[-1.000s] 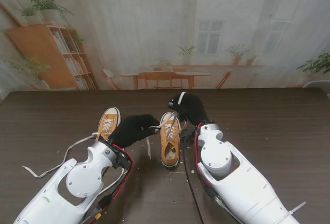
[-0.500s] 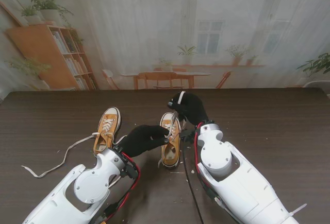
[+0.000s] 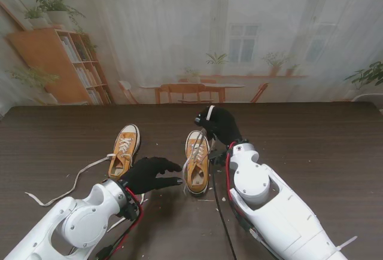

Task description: Tie the shoelaces into a bow on the shoes

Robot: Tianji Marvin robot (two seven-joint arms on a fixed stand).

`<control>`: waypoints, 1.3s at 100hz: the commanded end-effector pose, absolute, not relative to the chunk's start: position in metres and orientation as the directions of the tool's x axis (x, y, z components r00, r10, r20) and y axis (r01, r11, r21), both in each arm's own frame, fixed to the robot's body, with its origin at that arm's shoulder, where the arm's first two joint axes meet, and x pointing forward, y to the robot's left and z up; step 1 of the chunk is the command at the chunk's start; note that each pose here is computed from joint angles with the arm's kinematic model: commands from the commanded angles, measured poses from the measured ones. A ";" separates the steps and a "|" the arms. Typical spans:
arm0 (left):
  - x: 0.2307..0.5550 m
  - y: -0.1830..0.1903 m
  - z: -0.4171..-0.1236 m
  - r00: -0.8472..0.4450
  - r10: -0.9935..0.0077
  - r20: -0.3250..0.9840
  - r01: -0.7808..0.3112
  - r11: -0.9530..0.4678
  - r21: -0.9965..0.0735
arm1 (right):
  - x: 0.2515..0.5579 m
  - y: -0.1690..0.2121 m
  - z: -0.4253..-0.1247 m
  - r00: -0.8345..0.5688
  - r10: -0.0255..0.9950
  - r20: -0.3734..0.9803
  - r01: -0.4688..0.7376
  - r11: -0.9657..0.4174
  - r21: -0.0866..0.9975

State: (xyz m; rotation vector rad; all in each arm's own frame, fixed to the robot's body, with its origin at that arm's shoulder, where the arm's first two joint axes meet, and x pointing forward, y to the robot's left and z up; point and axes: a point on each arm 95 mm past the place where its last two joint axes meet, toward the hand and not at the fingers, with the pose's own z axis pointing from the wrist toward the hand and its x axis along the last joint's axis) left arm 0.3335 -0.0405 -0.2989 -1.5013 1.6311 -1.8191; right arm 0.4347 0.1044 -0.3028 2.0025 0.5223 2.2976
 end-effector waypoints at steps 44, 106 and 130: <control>0.394 0.005 -0.293 -0.339 -0.670 0.660 -0.175 -0.645 -0.744 | 0.429 0.101 -0.295 -0.203 0.258 0.945 0.209 -0.931 0.299; 0.459 -0.085 -0.327 -0.297 -0.637 0.712 -0.058 -0.732 -0.679 | 0.422 0.103 -0.297 -0.276 0.317 0.907 0.232 -0.894 0.383; 0.453 -0.101 -0.332 -0.277 -0.623 0.731 -0.069 -0.746 -0.662 | 0.419 0.104 -0.299 -0.286 0.325 0.901 0.241 -0.886 0.396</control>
